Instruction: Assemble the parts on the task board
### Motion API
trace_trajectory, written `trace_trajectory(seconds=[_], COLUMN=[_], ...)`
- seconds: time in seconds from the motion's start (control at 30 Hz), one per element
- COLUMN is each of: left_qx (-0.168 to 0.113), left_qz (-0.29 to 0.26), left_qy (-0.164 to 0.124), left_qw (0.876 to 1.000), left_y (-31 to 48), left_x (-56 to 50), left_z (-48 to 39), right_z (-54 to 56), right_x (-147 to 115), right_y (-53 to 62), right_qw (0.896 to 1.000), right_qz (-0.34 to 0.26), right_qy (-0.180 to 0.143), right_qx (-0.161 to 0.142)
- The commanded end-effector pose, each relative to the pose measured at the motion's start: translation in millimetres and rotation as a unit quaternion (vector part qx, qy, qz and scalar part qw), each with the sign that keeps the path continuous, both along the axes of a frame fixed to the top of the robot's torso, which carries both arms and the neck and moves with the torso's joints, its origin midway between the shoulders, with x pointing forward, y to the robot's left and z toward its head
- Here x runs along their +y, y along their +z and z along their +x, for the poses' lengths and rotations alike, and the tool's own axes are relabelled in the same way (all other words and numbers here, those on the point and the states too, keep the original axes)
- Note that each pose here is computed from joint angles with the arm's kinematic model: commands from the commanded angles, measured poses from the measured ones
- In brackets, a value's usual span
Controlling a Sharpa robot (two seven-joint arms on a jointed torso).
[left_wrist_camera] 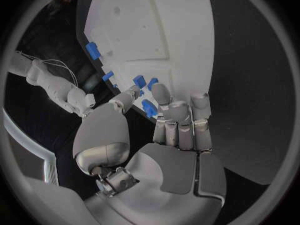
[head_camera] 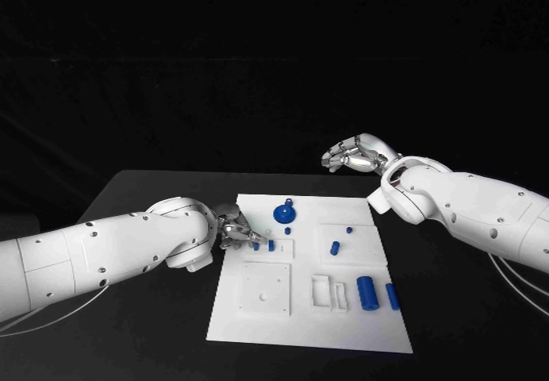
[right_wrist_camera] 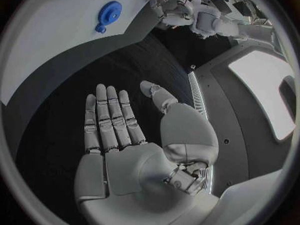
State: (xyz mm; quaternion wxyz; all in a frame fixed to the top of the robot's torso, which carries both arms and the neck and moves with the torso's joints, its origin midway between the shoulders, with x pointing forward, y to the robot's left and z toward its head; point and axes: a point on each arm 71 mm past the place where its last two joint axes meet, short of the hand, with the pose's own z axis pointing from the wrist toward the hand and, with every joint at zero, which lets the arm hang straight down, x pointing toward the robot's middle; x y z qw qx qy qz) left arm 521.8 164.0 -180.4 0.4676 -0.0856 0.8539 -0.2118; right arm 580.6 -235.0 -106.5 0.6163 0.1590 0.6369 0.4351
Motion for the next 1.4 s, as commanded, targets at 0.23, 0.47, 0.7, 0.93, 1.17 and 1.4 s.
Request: trace_trajectory(seconds=[0.23,0.47,0.7,0.93,1.17,1.4], left_qx=[-0.003,-0.021,-0.085,-0.158,-0.218,-0.262], left_qz=[-0.051,-0.065,-0.119,-0.142,-0.076,-0.017], left_qy=[0.020,0.036,0.007,-0.073,-0.157,-0.213], left_qw=[0.998,0.997,0.989,0.975,0.960,0.941], left_y=[3.5,12.2,28.3,40.3,44.3,44.7], left_x=[-0.1,5.1,-2.3,-25.6,-47.2,-69.6], left_z=[1.9,6.9,10.8,9.9,11.6,14.1], right_z=[-0.4,-0.6,-0.6,-0.6,-0.5,-0.6], right_x=[1,0,0,-1,1,3], right_y=[-0.6,-0.9,-1.4,-1.6,-1.6,-1.6], right_qw=[1.000,1.000,1.000,1.000,1.000,1.000], right_qz=[0.001,0.000,0.001,0.001,0.002,0.002], right_qy=[0.007,0.006,0.006,0.005,0.007,0.009], right_qx=[0.001,0.001,0.002,0.002,0.002,0.002])
